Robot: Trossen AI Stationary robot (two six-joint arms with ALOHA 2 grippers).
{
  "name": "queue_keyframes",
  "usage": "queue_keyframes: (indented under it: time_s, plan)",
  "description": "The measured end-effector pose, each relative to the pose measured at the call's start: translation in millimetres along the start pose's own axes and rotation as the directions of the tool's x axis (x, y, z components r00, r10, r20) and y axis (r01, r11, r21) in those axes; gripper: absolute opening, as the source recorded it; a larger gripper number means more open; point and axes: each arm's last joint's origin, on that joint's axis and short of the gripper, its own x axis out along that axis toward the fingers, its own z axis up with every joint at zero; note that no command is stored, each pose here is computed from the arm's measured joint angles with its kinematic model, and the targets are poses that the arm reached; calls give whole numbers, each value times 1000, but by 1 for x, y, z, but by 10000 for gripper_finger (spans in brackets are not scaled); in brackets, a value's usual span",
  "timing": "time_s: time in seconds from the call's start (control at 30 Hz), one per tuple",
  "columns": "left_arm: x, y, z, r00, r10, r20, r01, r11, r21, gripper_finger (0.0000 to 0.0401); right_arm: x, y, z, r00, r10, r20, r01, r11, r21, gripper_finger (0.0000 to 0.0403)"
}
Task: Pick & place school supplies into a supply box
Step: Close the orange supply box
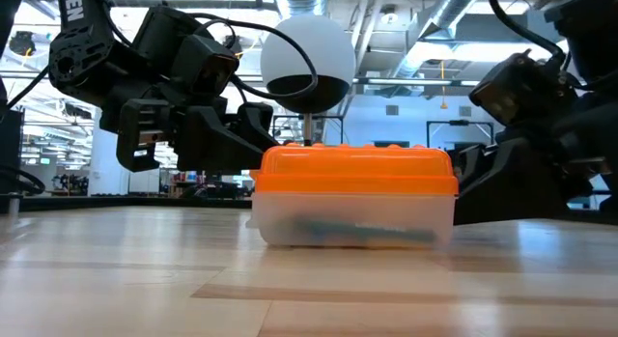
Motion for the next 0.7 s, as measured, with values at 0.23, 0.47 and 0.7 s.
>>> queue_keyframes:
  time_s: [0.23,0.47,0.7]
  plan:
    - [0,0,0,1000,1,0,-1,1000,0,158,3,4,6,998,57,17,-56,998,-37,101]
    - [0,0,0,1000,-1,-2,1,1000,-1,158,4,6,9,997,77,10,-76,996,-53,101]
    - [0,-1,0,1000,-22,4,22,1000,-6,158,6,2,4,998,49,-47,-50,998,-28,101]
